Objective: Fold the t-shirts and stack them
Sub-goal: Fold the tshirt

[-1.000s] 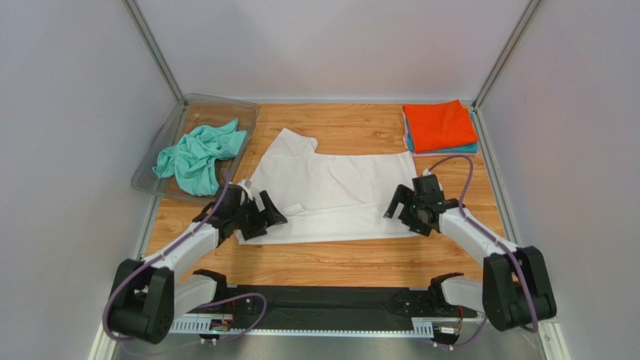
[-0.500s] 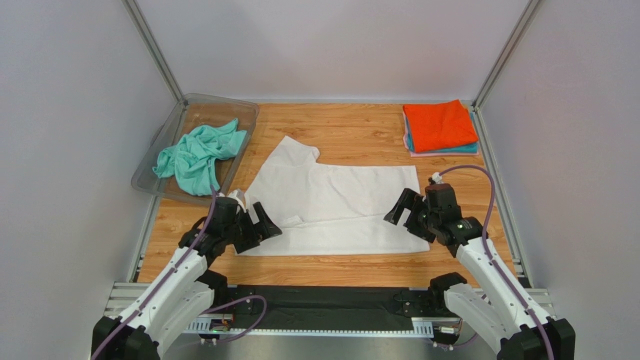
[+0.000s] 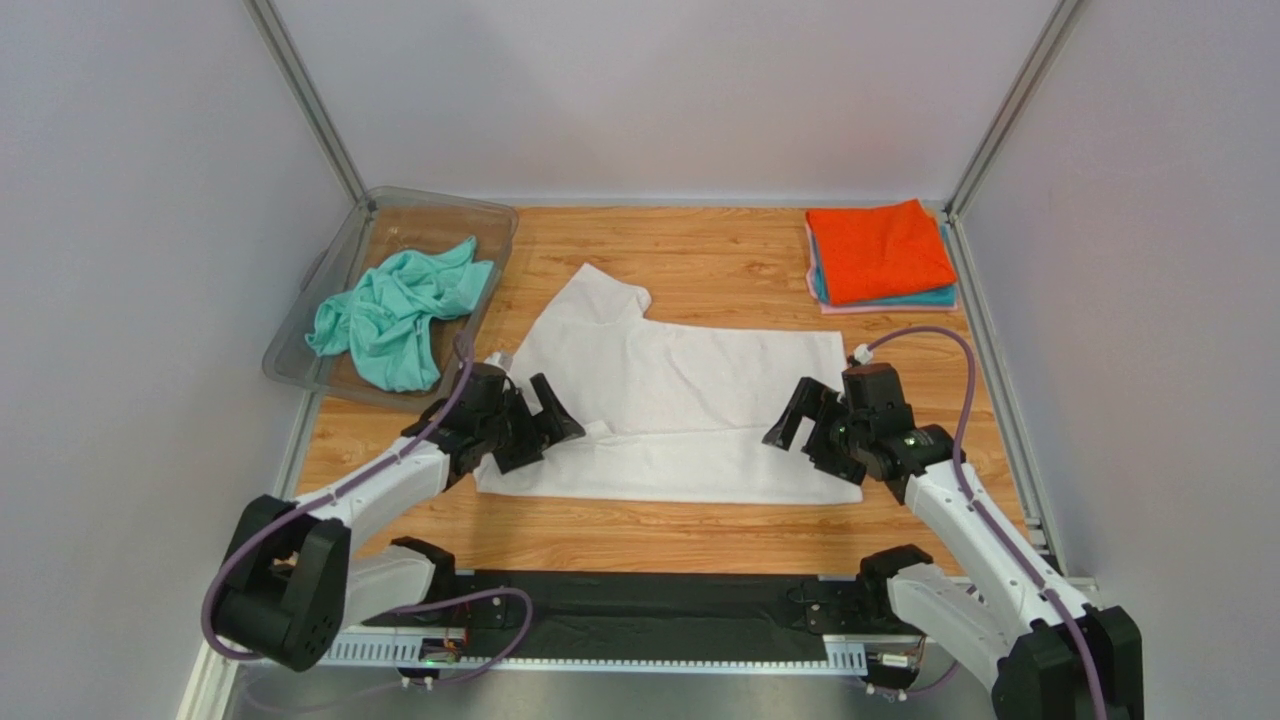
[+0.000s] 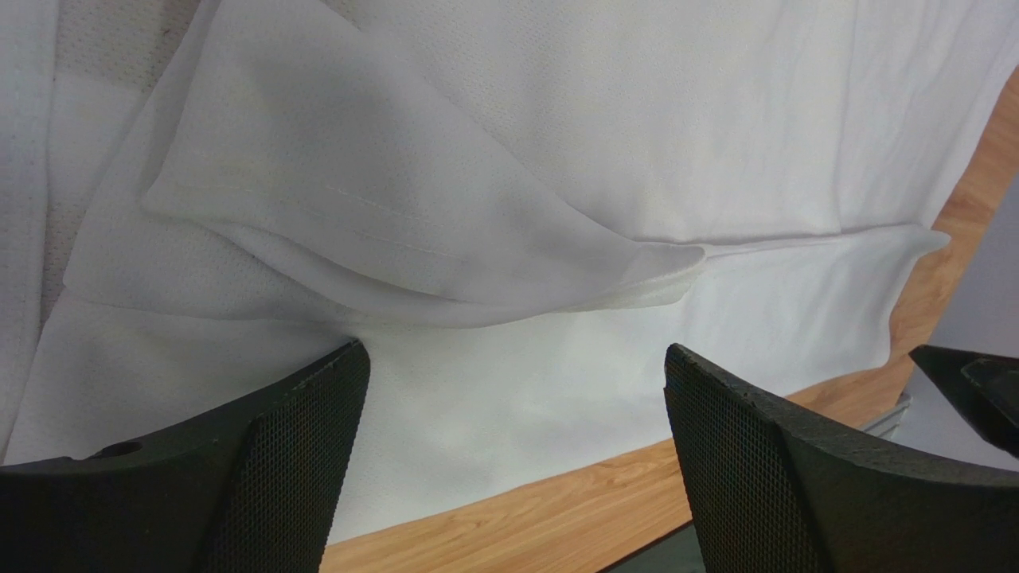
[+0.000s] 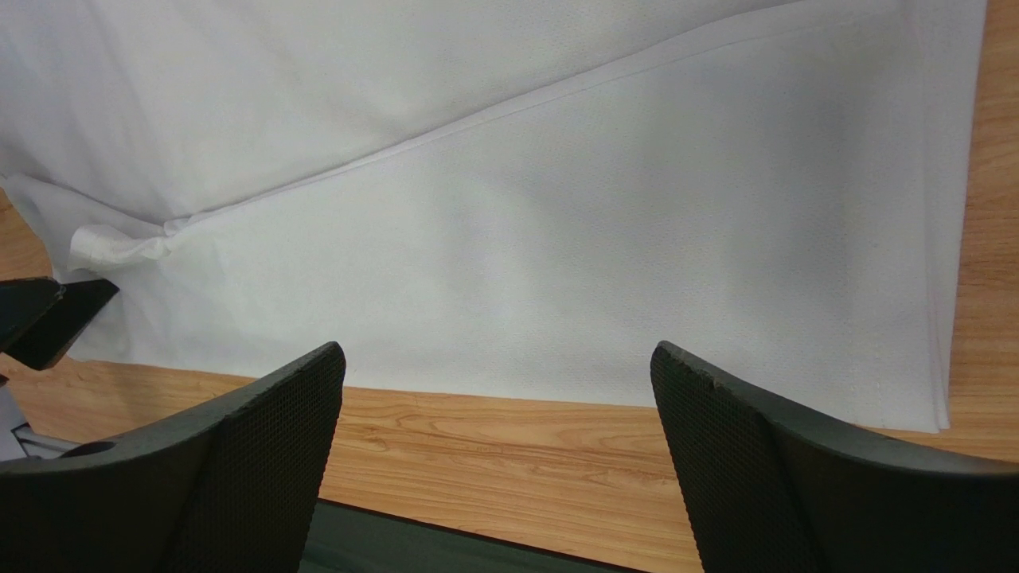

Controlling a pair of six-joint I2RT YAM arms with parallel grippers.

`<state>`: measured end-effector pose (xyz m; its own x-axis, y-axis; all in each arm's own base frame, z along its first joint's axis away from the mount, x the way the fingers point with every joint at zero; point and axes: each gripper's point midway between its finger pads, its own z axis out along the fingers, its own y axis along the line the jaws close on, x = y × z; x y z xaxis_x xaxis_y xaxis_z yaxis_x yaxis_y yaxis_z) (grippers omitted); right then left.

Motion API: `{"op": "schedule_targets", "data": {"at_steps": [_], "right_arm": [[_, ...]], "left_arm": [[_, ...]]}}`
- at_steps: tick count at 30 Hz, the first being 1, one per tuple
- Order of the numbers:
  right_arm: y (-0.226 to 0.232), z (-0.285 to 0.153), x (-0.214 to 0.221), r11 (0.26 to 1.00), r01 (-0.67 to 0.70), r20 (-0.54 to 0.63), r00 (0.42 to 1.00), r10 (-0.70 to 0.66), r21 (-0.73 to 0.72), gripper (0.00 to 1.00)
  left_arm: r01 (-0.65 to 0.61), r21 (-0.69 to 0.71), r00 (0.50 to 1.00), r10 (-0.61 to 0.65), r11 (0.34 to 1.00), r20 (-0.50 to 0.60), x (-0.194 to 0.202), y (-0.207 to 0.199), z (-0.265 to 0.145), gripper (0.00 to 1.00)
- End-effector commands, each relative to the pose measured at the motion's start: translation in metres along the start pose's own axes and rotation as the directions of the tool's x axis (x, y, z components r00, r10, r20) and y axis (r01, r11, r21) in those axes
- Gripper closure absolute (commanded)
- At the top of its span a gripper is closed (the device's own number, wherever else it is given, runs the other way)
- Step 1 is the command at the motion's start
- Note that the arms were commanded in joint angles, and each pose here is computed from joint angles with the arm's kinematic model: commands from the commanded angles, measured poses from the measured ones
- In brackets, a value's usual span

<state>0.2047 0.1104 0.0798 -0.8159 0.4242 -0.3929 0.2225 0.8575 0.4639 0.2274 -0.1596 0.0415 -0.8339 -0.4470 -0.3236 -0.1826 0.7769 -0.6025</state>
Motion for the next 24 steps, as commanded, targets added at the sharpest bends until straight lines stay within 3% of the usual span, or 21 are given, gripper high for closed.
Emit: {"op": "schedule_targets", "data": {"at_steps": [1,6,10,15,17,20,24], "right_arm": [[0.007,-0.001,-0.008,0.999,0.022,0.036,0.999,-0.021,-0.029,0.0],[0.007,-0.002,-0.007,0.999,0.026,0.041,0.999,-0.025,-0.035,0.0],[0.008,-0.002,-0.008,0.998,0.036,0.04,0.999,-0.034,-0.041,0.0],[0.052,-0.004,-0.015,0.946,0.243,0.048,0.97,-0.238,-0.214,0.0],[0.081,-0.001,-0.018,0.908,0.335,0.064,0.942,-0.33,-0.25,0.0],[0.123,0.005,-0.006,0.799,0.515,0.091,0.853,-0.514,-0.311,0.0],[0.182,0.033,0.002,0.595,0.712,0.116,0.672,-0.731,-0.374,0.0]], "left_arm": [[-0.042,0.049,0.993,0.036,0.998,0.112,-0.035,-0.024,0.009,0.0],[-0.066,0.093,0.991,0.054,0.993,0.122,-0.053,-0.049,0.015,0.0],[-0.067,0.048,0.99,0.061,0.997,0.127,-0.061,-0.049,0.014,0.0],[-0.056,0.021,0.992,0.053,0.998,0.11,-0.051,-0.039,0.004,0.0],[-0.057,0.018,0.986,0.053,0.998,0.16,-0.055,-0.037,-0.006,0.0],[-0.062,-0.012,0.978,0.063,0.998,0.2,-0.058,-0.03,-0.015,0.0],[-0.055,-0.099,0.983,0.071,0.994,0.17,-0.044,-0.006,-0.023,0.0]]}}
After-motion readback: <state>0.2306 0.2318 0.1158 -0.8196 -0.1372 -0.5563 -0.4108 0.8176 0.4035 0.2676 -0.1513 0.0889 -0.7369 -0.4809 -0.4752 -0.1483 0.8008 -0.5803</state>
